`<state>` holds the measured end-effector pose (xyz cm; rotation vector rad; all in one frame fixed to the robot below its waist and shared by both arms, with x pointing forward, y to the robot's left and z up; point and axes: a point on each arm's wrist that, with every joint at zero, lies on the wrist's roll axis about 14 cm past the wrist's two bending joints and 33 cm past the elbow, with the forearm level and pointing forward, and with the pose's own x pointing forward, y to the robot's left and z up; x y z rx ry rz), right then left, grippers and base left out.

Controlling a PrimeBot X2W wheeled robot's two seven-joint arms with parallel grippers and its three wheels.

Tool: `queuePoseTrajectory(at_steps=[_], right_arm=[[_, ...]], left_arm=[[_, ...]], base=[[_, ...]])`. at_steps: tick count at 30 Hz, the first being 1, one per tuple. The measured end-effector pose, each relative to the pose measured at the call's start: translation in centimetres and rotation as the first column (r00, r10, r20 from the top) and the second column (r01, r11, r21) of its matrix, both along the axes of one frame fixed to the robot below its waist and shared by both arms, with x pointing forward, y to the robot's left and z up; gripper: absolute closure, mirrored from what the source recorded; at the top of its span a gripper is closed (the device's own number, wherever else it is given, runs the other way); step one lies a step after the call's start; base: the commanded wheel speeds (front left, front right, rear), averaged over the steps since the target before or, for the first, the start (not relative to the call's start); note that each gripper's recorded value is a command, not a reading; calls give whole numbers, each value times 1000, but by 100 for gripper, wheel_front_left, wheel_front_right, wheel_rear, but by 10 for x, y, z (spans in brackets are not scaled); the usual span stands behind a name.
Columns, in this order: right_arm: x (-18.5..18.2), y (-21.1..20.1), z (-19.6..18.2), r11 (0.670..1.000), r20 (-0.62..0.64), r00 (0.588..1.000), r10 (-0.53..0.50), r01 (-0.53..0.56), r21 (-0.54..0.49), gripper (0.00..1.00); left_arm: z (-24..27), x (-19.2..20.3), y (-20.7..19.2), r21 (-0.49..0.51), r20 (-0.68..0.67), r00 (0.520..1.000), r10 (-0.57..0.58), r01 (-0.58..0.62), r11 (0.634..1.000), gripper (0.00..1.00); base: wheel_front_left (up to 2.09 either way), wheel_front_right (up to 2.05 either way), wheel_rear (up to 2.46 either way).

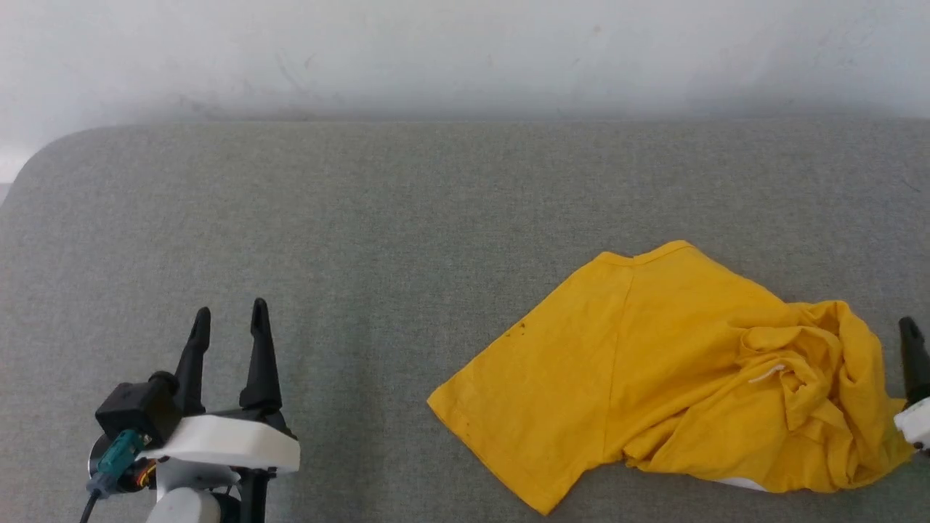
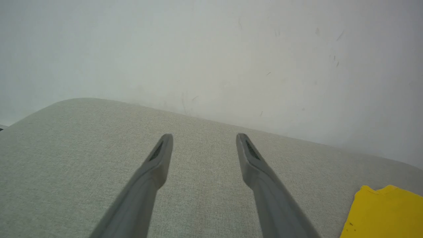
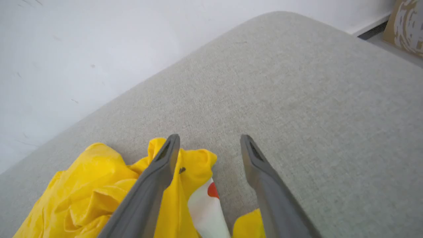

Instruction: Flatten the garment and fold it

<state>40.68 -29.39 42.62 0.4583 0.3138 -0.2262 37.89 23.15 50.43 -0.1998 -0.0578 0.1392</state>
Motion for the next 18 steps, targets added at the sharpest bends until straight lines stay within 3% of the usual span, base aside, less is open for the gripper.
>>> queuePoseTrajectory(at_steps=[4, 8, 12, 15, 16, 17, 18], right_arm=[[7, 5, 27, 994, 52, 996, 66, -62, -90, 0], [10, 46, 30, 955, -35, 967, 251, -253, -156, 0], [-8, 92, 5, 874, -223, 876, 427, -463, -145, 0], [-28, 102, -20, 832, -380, 794, 475, -546, -101, 0], [-33, 101, -26, 824, -415, 775, 476, -558, -96, 60], [-36, 101, -29, 821, -435, 764, 476, -564, -90, 60], [-37, 101, -29, 820, -439, 761, 477, -565, -88, 100]], left_arm=[[4, 0, -3, 2, 11, 1000, -12, 12, 1000, 0], [6, 0, -5, 3, 17, 1000, -19, 19, 1000, 0], [6, -2, -6, 3, 16, 1000, -23, 23, 1000, 0], [2, -3, -8, 2, 7, 1000, -26, 26, 1000, 0], [2, -3, -8, 2, 6, 1000, -26, 26, 1000, 0], [2, -3, -8, 1, 5, 1000, -26, 26, 1000, 0], [1, -3, -8, 1, 4, 1000, -25, 25, 1000, 0]], base=[[0, 0, 0], [0, 0, 0], [0, 0, 0], [0, 0, 0], [0, 0, 0], [0, 0, 0], [0, 0, 0]])
